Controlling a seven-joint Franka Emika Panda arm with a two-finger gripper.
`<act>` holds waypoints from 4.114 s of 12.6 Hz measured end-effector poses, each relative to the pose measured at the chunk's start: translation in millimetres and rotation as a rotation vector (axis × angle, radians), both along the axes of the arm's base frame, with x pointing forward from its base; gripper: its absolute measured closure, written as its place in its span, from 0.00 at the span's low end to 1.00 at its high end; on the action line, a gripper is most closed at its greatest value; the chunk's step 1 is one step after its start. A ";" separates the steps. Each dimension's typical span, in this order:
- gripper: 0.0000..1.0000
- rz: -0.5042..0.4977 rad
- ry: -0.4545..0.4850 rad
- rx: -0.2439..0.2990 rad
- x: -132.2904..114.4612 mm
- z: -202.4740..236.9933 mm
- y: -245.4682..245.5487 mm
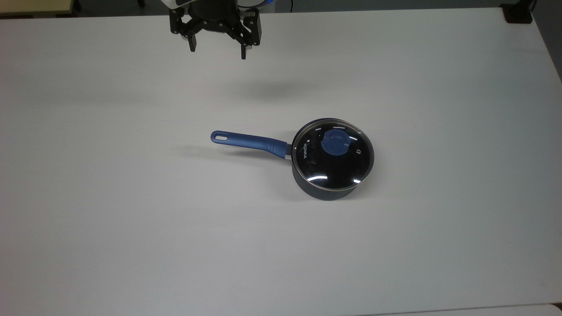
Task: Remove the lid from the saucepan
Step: 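Move the open gripper toward the glass lid on the saucepan, then lower the gripper over the blue knob of the glass lid, then close the gripper on the blue lid knob, then lift the glass lid off the saucepan and carry it beside the pan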
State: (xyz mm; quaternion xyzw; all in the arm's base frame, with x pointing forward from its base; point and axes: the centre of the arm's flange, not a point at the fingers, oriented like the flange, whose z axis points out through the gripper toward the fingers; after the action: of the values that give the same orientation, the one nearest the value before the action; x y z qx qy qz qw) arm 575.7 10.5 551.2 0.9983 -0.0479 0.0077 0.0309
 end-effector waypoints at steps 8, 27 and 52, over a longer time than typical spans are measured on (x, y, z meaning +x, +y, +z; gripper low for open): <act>0.00 0.000 0.005 0.000 2.2 -3.1 -2.8; 0.04 -0.103 -0.098 0.112 114.0 -113.7 212.5; 0.43 0.043 0.100 -0.137 51.8 -136.1 111.0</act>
State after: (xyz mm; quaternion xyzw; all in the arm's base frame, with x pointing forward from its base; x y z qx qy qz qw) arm 627.4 121.5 415.1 0.9938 -0.0245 -0.0382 0.1013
